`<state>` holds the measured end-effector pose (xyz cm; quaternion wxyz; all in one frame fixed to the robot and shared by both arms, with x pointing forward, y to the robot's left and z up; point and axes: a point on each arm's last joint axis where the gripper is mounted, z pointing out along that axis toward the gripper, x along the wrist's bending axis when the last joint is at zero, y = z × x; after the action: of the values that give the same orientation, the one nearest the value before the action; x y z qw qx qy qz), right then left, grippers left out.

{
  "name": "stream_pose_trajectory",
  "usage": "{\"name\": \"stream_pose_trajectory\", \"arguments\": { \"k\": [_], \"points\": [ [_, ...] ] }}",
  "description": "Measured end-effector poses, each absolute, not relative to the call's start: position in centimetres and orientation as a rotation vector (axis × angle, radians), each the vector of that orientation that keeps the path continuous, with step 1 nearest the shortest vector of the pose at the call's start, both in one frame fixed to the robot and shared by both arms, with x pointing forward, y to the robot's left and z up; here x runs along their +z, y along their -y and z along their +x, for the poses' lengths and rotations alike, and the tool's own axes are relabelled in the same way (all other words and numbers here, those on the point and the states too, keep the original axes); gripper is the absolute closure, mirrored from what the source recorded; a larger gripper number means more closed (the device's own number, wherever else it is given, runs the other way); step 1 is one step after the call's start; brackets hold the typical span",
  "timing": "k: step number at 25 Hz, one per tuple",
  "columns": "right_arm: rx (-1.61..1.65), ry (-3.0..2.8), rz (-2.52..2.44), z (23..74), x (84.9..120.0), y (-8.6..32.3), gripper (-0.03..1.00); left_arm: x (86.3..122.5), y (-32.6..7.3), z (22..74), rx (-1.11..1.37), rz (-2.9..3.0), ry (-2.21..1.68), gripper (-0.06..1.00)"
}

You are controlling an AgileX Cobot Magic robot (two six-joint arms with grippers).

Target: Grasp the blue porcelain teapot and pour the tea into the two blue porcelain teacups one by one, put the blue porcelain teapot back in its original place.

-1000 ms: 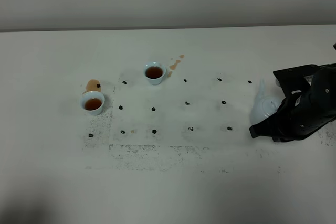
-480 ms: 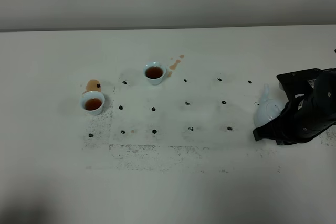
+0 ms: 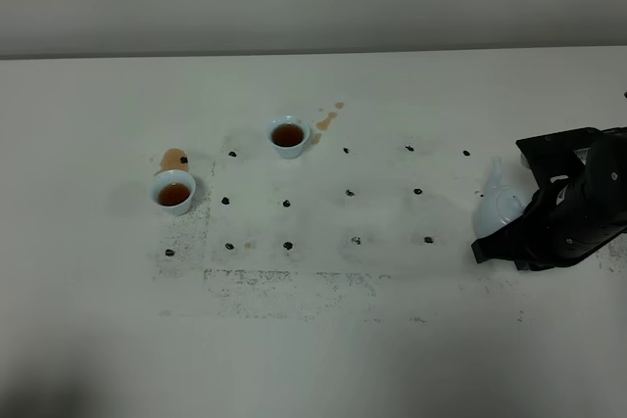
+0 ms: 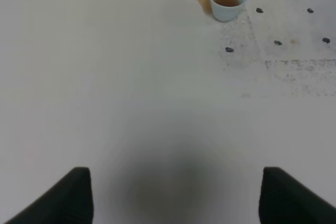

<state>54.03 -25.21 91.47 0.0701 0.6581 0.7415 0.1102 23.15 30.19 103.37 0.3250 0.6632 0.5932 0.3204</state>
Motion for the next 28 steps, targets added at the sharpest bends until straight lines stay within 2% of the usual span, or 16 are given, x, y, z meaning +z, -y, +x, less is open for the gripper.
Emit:
{"name": "stream_pose_trajectory", "arguments": {
  "k": [4,13,18,23,28],
  "points": [
    [0.336,-2.228,1.978,54.1,91.5,25.2,0.85,103.4,-30.2,23.1,0.840,1.739,-1.555,0.28],
    [0.353,-2.217,1.972,54.2,91.5,25.2,0.65,103.4,-30.2,23.1,0.840,1.739,-1.555,0.28],
    [0.367,-2.204,1.978,54.2,91.9,25.2,0.60,103.4,-30.2,23.1,0.840,1.739,-1.555,0.28],
    [0.459,-2.153,1.944,53.3,95.5,25.2,0.59,103.4,-30.2,23.1,0.841,1.740,-1.555,0.28],
    [0.568,-2.091,1.881,51.0,100.8,25.6,0.59,103.4,-30.2,23.1,0.841,1.740,-1.555,0.28]
  ]
}}
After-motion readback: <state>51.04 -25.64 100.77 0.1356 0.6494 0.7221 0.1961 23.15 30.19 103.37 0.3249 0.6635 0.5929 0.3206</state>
